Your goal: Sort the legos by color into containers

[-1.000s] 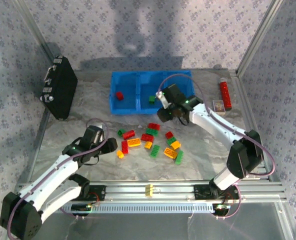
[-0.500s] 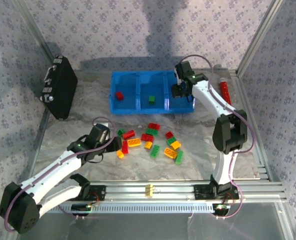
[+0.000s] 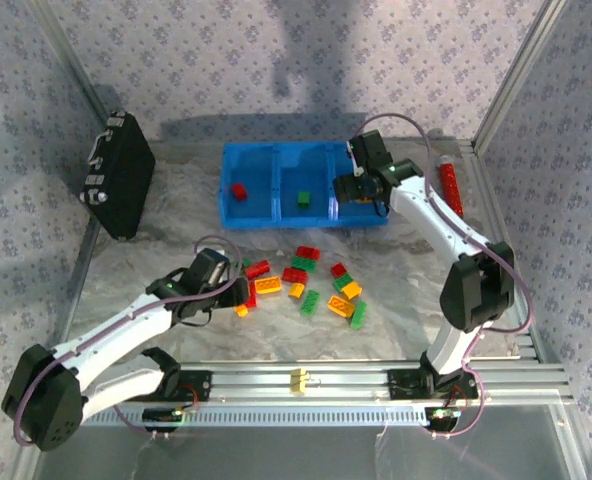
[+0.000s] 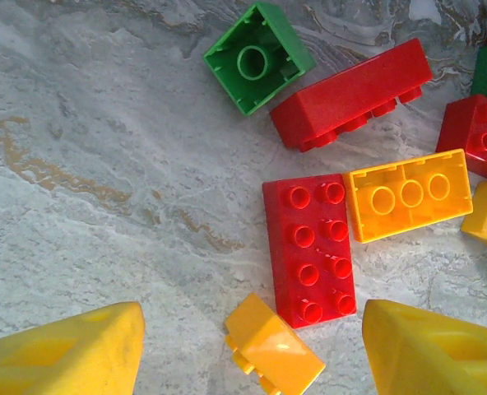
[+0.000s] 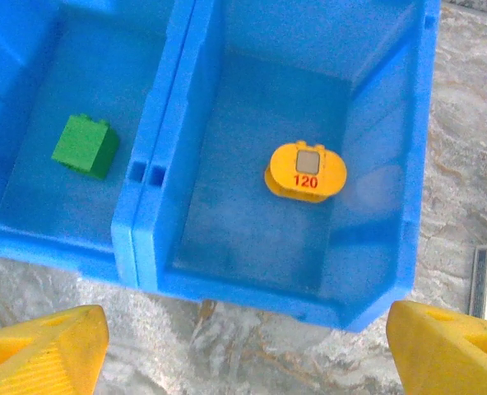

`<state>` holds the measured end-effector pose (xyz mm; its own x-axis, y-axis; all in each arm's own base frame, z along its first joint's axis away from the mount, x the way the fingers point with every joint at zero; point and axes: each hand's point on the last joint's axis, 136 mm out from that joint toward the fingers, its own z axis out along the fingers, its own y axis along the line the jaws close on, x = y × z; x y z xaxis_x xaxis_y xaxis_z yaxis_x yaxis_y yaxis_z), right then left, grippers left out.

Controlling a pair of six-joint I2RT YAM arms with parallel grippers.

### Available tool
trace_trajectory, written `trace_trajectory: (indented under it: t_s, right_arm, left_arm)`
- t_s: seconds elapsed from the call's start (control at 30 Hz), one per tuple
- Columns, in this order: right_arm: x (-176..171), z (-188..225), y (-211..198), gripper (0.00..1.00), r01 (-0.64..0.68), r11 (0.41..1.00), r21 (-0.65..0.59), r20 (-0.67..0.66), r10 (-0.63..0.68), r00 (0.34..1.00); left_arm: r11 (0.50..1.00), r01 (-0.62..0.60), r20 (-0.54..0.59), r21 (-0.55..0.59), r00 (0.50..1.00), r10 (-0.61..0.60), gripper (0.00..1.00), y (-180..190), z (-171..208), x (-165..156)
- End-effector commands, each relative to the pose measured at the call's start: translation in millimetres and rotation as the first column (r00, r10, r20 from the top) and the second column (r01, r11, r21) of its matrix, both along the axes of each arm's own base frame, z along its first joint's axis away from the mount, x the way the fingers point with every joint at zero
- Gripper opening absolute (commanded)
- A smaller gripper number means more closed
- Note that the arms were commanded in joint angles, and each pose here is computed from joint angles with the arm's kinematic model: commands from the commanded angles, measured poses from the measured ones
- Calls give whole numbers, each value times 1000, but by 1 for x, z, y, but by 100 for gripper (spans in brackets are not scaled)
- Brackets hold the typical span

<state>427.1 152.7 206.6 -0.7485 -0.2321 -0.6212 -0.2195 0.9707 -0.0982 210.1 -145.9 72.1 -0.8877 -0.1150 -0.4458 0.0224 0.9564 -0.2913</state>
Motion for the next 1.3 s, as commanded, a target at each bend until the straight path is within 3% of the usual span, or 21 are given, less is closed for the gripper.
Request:
trace_trajectory:
  t_s: [0.0,0.5,1.17,1.27]
  right_arm:
    - [-15,5,3,89,-13,999,35,23,13,1000]
    - [-55,-17,14,85,-49,996,71,3,49,999]
    - [-73,-42,-8,82,7,995,98,-26,-4,1000]
    - [-74,-44,-9,82,11,995,102,-27,-8,1000]
  left_arm:
    - [999,24,28,-42,999,-23,71,-15,12,9]
    - [996,84,-55,28,995,-83,70,-38,-14,18]
    - [977,138,-184,161,977,-107,57,-32,-47,12]
    - [978,134,-182,161,978,-104,52,-31,-48,11]
